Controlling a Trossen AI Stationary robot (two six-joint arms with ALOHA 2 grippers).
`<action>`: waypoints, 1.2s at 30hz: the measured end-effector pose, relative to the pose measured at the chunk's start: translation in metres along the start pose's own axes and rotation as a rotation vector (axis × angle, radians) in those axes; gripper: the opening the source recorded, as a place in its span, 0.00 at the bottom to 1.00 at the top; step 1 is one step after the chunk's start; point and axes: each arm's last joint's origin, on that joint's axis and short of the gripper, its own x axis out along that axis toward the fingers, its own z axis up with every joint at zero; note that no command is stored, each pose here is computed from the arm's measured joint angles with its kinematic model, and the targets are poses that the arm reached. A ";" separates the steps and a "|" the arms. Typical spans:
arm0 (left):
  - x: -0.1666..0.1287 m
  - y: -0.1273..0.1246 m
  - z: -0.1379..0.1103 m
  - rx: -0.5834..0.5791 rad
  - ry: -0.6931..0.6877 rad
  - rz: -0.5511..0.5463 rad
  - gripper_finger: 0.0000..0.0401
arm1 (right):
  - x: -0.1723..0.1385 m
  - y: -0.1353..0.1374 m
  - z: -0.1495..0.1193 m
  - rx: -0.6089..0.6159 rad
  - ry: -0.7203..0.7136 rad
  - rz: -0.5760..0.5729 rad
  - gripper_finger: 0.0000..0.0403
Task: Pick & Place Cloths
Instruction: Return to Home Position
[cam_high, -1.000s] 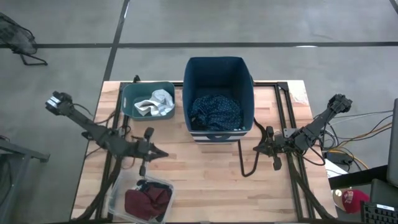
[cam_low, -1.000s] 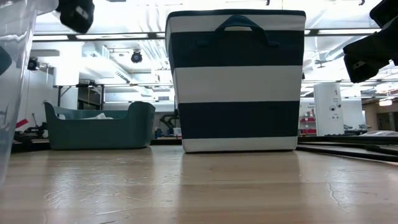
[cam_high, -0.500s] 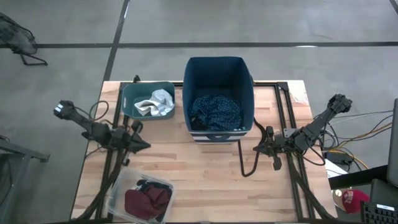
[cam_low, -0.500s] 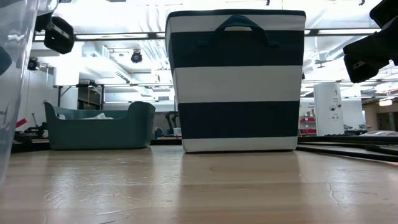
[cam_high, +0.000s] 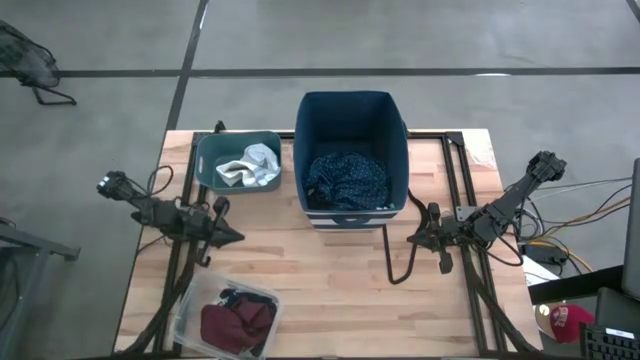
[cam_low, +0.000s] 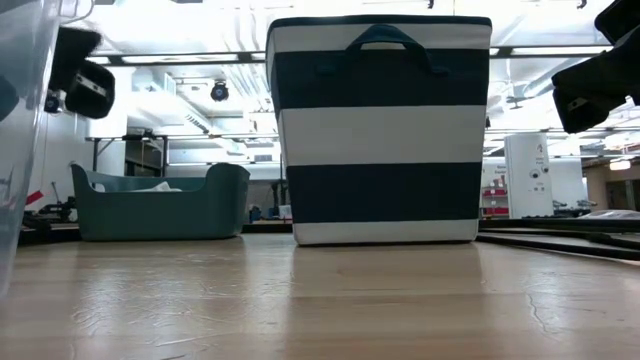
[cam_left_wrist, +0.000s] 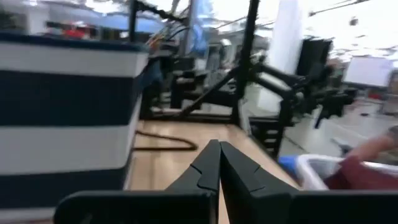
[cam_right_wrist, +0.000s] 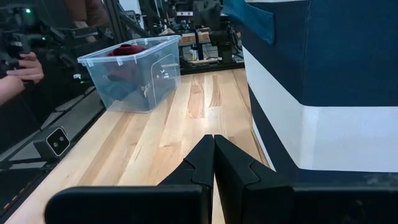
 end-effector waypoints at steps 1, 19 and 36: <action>0.000 -0.001 0.001 -0.007 -0.002 -0.024 0.02 | 0.000 0.000 0.000 0.000 0.000 0.000 0.02; 0.000 0.000 -0.006 0.068 0.078 -0.023 0.05 | 0.000 0.000 0.000 0.000 0.000 0.000 0.02; 0.000 0.000 -0.006 0.065 0.080 -0.022 0.05 | 0.000 0.000 0.000 0.000 0.000 0.000 0.02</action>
